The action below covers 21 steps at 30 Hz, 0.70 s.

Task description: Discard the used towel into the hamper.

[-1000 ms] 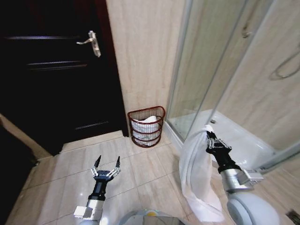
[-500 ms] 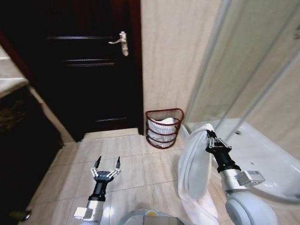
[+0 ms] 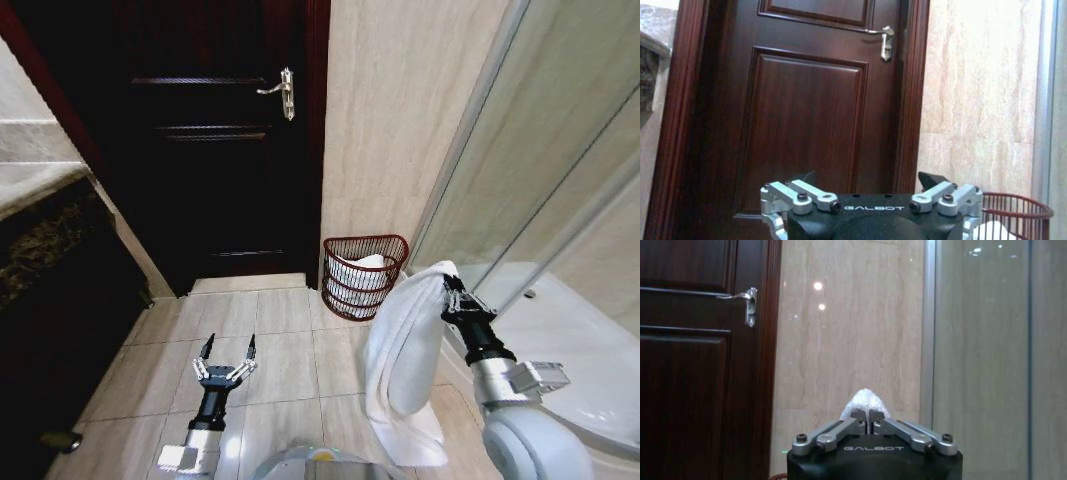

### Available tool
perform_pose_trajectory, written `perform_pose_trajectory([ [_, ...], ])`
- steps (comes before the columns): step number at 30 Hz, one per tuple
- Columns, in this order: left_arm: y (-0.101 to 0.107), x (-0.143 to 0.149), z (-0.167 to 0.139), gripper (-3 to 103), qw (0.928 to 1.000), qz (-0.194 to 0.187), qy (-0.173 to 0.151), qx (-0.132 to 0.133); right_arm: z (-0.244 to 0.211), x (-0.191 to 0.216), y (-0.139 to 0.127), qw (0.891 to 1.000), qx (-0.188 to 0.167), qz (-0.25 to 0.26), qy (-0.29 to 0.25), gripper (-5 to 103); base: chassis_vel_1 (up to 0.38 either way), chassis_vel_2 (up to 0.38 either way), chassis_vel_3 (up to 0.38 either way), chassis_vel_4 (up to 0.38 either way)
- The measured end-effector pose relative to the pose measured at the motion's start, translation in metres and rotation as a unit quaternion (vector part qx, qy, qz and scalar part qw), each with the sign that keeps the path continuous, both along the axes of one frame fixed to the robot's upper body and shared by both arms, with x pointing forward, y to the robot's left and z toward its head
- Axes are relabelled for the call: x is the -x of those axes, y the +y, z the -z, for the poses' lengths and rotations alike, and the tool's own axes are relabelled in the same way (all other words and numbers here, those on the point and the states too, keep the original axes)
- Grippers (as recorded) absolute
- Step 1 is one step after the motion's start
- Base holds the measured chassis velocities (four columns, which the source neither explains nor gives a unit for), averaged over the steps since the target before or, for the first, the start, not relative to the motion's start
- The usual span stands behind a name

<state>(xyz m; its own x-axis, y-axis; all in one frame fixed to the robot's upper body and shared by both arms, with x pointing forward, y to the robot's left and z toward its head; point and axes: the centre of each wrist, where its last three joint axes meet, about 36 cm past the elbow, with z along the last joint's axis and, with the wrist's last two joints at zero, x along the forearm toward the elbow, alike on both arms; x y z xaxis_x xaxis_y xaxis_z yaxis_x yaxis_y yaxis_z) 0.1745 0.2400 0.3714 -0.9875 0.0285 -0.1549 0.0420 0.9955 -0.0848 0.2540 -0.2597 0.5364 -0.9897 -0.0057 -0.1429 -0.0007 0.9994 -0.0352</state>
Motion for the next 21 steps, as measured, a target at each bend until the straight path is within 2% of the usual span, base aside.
perform_pose_trajectory([
  [12,-0.0017,0.0002,-0.0018,100,1.0000,-0.005,0.005,-0.003,-0.0013,-0.0030,0.0046,1.000,-0.004,-0.002,-0.002,2,-0.136,0.128,0.129,-0.122],
  [21,-0.0014,0.0000,-0.0055,100,0.9999,-0.008,0.009,-0.004,-0.0084,-0.0094,0.0023,1.000,-0.010,-0.005,-0.008,2,0.000,0.000,0.000,0.000],
])
